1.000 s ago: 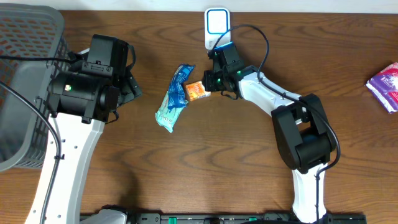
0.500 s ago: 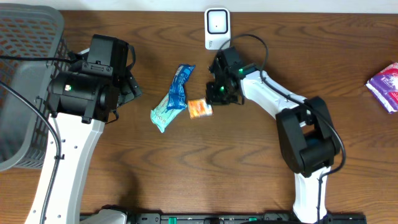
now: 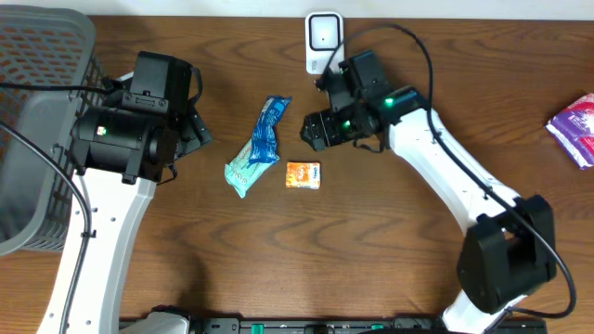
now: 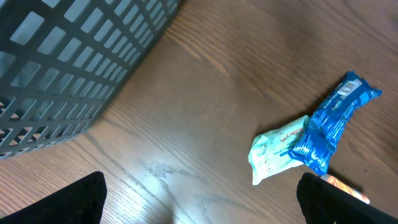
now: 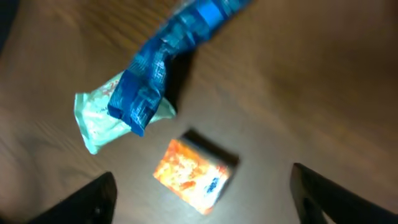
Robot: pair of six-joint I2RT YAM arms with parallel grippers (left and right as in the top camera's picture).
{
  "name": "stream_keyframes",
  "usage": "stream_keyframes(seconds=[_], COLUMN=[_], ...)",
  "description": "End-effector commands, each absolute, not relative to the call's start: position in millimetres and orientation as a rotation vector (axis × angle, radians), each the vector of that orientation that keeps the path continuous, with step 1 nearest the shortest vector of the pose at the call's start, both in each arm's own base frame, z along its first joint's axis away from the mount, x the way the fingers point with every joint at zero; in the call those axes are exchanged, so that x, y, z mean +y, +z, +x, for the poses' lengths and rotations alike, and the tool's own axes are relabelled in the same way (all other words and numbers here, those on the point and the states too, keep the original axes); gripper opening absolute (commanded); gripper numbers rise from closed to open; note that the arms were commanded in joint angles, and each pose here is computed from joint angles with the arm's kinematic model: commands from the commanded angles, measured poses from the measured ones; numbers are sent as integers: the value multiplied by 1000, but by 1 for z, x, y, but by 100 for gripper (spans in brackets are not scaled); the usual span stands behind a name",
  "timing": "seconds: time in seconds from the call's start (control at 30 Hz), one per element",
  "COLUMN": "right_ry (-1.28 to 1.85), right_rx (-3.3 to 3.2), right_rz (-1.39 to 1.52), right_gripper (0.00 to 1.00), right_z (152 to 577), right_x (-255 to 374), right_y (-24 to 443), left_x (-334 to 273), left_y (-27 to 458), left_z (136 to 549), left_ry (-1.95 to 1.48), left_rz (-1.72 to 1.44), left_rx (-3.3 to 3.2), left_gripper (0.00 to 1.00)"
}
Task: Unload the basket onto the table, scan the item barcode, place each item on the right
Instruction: 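Grasp the orange Kleenex pack with the right gripper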
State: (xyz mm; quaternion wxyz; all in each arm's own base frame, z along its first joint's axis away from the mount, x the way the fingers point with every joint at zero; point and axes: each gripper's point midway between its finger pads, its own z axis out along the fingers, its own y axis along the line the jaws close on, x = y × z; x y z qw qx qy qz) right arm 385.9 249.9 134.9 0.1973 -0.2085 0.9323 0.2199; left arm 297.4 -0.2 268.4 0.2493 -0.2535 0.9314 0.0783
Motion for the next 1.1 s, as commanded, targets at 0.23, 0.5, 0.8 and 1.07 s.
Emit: stream_keyframes(seconds=[0.23, 0.5, 0.8, 1.07], right_ry=[691, 915, 938, 903], right_rx=[2537, 2588, 2714, 3085], right_rz=[-1112, -1176, -1141, -380], right_gripper=[82, 57, 5, 1], right_z=[372, 350, 332, 336], right_x=[270, 283, 273, 264], right_y=[61, 18, 14, 12], left_x=[4, 4, 4, 4], left_y=[271, 271, 271, 271], left_z=[298, 298, 298, 298], left_ry=[242, 242, 242, 242], left_rz=[-684, -684, -684, -684], left_rx=[2529, 2529, 2529, 2529], left_gripper=[98, 98, 98, 98])
